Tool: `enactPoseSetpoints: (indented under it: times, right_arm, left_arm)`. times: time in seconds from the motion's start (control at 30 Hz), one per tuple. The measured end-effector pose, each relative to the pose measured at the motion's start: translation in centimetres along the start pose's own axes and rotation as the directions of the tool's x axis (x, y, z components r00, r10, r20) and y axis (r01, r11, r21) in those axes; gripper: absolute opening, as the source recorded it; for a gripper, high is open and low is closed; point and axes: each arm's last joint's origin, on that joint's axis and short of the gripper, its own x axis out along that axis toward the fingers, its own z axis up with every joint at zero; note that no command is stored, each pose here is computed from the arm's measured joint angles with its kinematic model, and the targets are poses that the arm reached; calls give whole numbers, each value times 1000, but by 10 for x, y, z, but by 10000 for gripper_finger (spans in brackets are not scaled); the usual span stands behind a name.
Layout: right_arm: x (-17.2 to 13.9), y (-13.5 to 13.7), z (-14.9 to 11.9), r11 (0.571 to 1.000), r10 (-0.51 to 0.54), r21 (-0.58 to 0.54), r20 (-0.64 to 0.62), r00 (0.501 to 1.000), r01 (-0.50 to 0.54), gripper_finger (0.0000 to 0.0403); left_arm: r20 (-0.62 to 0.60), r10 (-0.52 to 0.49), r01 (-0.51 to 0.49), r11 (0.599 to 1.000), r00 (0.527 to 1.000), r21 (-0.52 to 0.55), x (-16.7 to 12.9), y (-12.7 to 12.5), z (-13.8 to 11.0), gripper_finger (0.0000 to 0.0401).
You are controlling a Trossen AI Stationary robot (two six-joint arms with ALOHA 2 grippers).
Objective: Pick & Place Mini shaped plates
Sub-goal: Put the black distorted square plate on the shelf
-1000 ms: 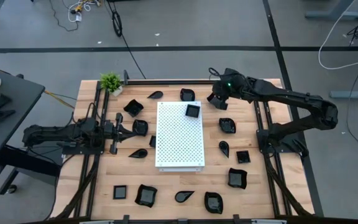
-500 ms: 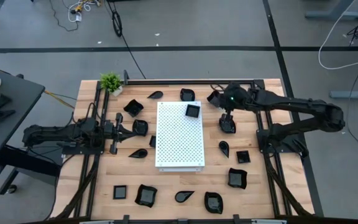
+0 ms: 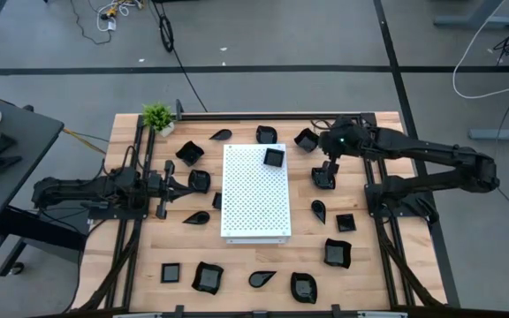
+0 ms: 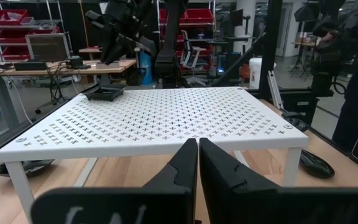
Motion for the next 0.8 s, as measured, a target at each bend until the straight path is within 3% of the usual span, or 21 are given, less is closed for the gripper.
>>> enactPoseSetpoints:
  times: [0.17,0.47,0.8]
  right_arm:
    - [-5,-2,-9,996,44,76,-37,998,-41,55]
    - [-8,7,-12,982,185,61,-56,981,-181,55]
    - [-17,30,-16,947,307,130,-111,945,-292,55]
  left_arm:
    - [0,0,0,1000,1000,0,0,0,0,21]
    - [0,0,0,1000,1000,0,0,0,0,21]
    - [0,0,0,1000,1000,0,0,0,0,21]
